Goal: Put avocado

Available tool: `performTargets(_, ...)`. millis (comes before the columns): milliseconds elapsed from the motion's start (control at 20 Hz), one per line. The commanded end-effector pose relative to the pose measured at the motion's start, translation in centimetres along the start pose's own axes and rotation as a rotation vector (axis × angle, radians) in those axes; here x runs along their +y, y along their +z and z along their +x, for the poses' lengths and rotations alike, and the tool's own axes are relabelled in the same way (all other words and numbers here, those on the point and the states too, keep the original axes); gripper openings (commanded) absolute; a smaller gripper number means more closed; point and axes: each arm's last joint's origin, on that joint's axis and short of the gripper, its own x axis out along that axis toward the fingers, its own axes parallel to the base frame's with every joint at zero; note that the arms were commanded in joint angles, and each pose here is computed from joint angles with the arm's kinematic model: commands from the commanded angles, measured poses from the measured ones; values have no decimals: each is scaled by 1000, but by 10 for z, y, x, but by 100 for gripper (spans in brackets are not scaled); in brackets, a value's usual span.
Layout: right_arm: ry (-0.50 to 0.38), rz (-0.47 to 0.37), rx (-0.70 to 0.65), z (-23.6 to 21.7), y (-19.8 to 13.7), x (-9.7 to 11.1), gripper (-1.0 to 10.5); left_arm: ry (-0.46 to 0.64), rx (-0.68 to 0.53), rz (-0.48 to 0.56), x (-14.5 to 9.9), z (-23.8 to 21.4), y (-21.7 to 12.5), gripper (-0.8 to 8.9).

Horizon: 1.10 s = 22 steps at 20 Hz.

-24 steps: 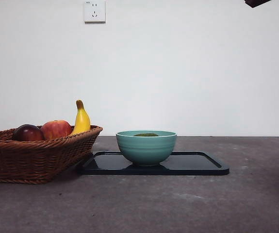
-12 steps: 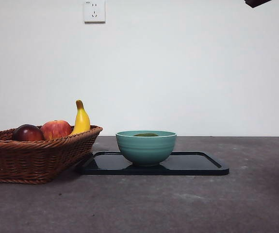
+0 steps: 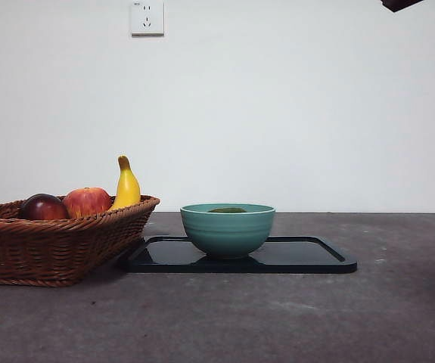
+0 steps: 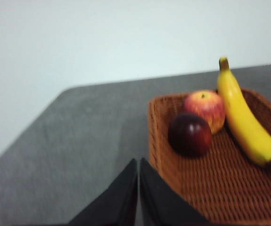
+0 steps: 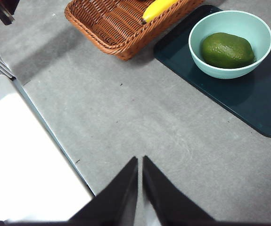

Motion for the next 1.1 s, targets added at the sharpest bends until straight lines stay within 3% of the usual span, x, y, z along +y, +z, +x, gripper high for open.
performTargets(50, 10, 3, -9, -1, 3, 2, 7, -3, 74, -31, -1, 1, -12, 7)
performTargets(250, 10, 3, -9, -1, 3, 2, 7, -4, 128, -126, -2, 1, -17, 6)
performTargets(1000, 4, 1, -14, -1, 3, 2, 7, -4, 127, -129, -2, 1, -17, 7)
performTargets(1100, -20, -33, -35, -3, 4, -1, 7, -4, 127, -129, -2, 1, -17, 7)
